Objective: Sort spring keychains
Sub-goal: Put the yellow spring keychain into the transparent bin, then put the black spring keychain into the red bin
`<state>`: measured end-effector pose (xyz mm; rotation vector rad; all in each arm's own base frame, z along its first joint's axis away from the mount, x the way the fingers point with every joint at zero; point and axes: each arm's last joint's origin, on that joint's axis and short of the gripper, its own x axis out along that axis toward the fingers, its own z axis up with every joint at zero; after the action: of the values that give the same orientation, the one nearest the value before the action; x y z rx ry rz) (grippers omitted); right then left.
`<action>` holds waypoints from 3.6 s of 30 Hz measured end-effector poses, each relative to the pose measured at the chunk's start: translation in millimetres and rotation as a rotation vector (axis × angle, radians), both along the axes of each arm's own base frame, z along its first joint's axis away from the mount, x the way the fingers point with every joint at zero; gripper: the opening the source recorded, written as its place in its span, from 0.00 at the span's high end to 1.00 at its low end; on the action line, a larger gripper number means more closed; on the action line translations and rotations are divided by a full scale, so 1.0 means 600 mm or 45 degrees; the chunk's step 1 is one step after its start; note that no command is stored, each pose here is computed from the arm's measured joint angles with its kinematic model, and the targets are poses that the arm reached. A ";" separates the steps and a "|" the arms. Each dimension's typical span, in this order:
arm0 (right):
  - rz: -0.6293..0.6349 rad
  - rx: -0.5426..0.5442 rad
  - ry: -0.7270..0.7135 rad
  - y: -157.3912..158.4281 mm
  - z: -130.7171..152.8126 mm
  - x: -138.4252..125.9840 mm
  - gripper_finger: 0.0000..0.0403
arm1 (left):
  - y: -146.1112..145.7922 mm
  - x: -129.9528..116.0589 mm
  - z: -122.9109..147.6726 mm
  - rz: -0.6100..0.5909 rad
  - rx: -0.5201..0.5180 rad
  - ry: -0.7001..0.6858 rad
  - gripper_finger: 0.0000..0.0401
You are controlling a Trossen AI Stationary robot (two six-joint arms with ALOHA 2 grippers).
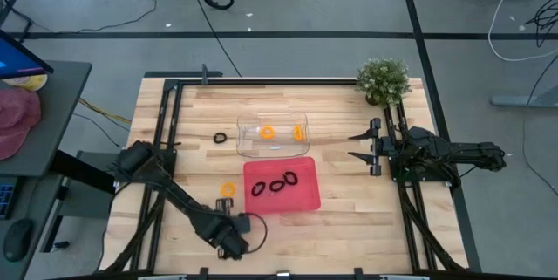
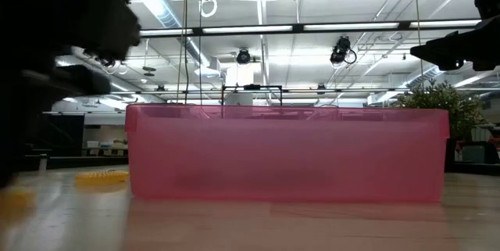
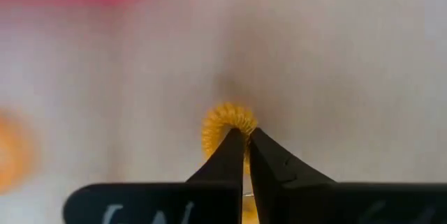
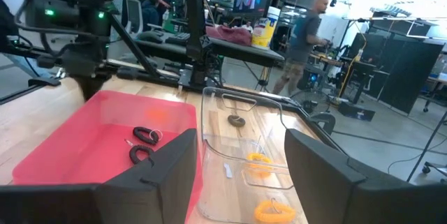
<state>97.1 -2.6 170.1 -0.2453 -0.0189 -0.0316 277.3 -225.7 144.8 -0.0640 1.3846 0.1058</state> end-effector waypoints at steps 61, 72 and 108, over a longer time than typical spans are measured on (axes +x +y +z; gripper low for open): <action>0.000 0.000 0.000 0.000 0.000 0.000 0.45 | 0.307 0.037 0.208 0.412 0.608 -0.437 0.44; 0.000 0.000 0.000 0.000 0.000 0.000 0.45 | 0.303 0.037 0.206 0.378 0.452 -0.397 0.48; -0.001 0.000 0.001 0.000 0.000 0.000 0.45 | 0.212 -0.006 0.185 -0.097 -0.018 -0.069 0.53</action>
<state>97.1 -2.6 170.0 -0.2453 -0.0183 -0.0320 273.6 -98.8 255.5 -0.0255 1.3324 0.0310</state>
